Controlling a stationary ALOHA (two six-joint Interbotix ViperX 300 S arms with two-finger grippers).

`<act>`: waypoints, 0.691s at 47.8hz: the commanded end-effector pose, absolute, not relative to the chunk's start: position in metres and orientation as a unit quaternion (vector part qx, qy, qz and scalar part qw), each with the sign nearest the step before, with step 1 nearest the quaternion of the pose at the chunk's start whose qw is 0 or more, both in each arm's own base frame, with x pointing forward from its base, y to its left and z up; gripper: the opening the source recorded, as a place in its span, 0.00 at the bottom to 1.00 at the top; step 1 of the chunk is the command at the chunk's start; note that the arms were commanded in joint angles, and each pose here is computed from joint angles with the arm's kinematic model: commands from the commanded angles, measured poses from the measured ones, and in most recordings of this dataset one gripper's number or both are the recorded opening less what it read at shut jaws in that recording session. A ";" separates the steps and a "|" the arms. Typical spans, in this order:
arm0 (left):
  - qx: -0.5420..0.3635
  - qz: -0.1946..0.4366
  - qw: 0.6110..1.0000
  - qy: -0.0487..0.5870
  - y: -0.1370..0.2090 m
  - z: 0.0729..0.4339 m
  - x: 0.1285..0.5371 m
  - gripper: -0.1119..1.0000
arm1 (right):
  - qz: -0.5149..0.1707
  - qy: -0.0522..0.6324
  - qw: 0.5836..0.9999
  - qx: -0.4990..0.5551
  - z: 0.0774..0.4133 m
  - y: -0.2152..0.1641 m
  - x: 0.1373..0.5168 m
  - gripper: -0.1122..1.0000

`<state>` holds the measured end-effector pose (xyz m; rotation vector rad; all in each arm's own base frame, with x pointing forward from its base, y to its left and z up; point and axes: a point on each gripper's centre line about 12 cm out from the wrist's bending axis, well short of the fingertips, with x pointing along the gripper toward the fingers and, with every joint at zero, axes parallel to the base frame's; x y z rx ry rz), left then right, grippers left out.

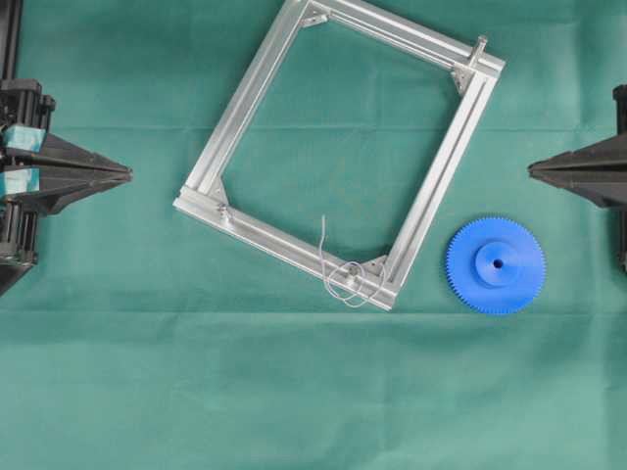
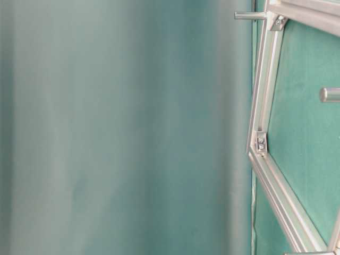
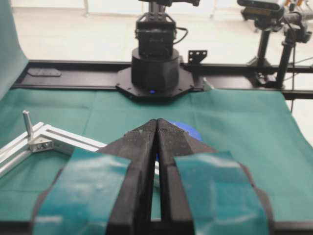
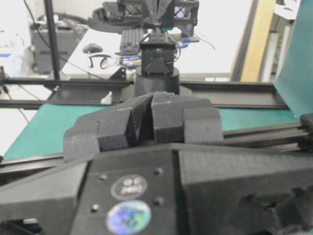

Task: Find the location of the shaft and insert the gear.
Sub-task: 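Move the right gripper over the blue gear's hub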

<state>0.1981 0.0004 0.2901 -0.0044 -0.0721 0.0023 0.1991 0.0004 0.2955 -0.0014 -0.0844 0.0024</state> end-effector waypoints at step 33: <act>-0.006 0.005 1.000 -0.002 0.002 0.291 0.202 0.11 | -0.013 0.160 0.984 0.076 0.298 -0.001 0.209 0.32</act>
